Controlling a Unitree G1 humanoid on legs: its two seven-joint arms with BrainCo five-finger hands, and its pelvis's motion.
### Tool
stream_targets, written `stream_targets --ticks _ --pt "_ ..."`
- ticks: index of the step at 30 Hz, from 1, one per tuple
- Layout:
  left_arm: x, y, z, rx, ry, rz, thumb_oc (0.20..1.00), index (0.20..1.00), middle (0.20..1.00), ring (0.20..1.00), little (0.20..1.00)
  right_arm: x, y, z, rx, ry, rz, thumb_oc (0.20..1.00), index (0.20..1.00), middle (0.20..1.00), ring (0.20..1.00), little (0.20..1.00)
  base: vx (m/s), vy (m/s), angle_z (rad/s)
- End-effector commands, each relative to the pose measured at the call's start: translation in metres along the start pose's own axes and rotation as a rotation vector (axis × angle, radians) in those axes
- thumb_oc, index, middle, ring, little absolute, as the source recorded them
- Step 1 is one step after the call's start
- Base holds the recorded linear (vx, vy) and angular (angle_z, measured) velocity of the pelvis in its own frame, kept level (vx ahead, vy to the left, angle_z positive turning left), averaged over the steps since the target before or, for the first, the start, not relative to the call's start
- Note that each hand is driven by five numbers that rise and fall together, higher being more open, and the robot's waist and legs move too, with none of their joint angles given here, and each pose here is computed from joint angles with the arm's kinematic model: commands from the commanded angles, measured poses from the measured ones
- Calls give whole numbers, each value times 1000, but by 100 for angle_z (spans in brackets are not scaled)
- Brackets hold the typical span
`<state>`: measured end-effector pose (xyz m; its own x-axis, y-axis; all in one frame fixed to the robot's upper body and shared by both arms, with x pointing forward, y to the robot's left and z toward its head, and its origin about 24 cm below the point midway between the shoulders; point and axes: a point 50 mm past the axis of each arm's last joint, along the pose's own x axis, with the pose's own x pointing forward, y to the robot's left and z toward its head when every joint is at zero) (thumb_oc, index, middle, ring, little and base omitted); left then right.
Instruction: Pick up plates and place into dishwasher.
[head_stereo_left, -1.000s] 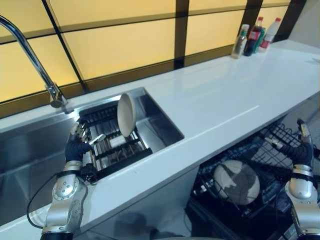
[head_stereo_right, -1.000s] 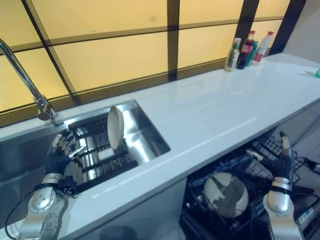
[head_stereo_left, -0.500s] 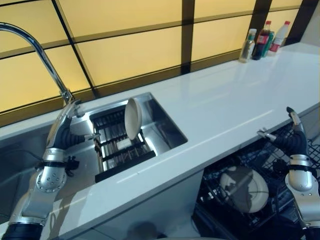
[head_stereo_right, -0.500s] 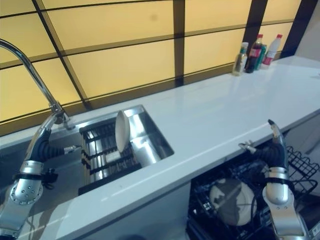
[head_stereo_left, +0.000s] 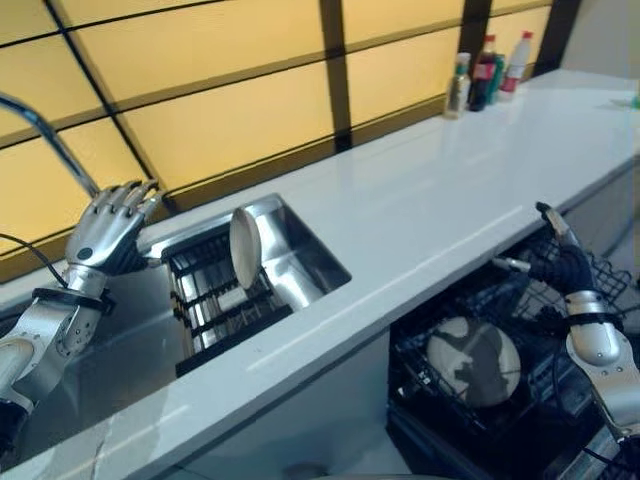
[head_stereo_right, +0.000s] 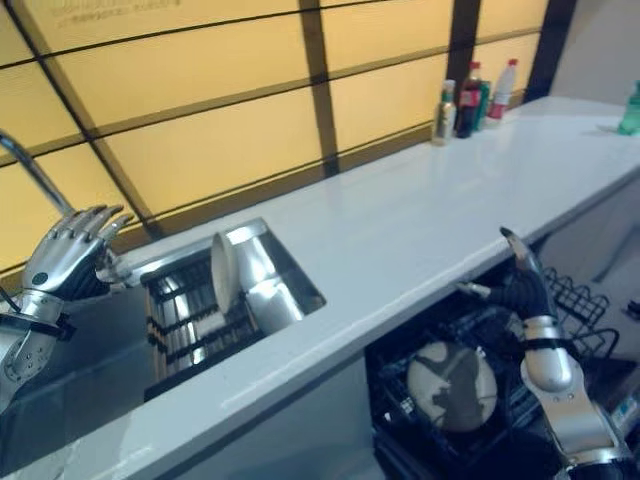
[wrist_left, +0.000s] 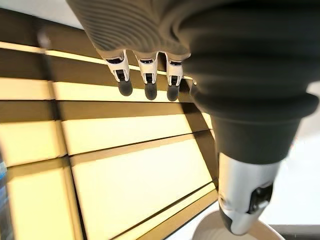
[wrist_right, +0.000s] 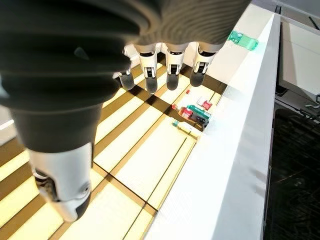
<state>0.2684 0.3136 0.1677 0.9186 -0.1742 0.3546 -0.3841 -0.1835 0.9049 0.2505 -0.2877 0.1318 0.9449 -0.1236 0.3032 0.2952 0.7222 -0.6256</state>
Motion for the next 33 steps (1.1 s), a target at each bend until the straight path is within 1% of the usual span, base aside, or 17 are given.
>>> stream_targets --ticks 1,11,18,22,33 --pt "15 29 -28 178 52 104 1000 1000 1000 1000 1000 20 -4 24 51 -135 -26 1000 1000 1000 1000 1000 -17 152 -41" --pt "13 16 -33 238 2 96 1000 1000 1000 1000 1000 17 -4 15 41 -85 4 1000 1000 1000 1000 1000 66 156 -11" --pt "15 3 -21 263 -59 50 1000 1000 1000 1000 1000 19 -6 13 6 -74 39 1000 1000 1000 1000 1000 63 195 -7" --pt "16 1 -22 272 -41 90 1000 1000 1000 1000 1000 22 -10 13 -8 -78 31 1000 1000 1000 1000 1000 16 148 -6" --pt "5 -6 -25 310 9 157 1000 1000 1000 1000 1000 11 -11 4 1 -47 40 1000 1000 1000 1000 1000 66 38 -9"
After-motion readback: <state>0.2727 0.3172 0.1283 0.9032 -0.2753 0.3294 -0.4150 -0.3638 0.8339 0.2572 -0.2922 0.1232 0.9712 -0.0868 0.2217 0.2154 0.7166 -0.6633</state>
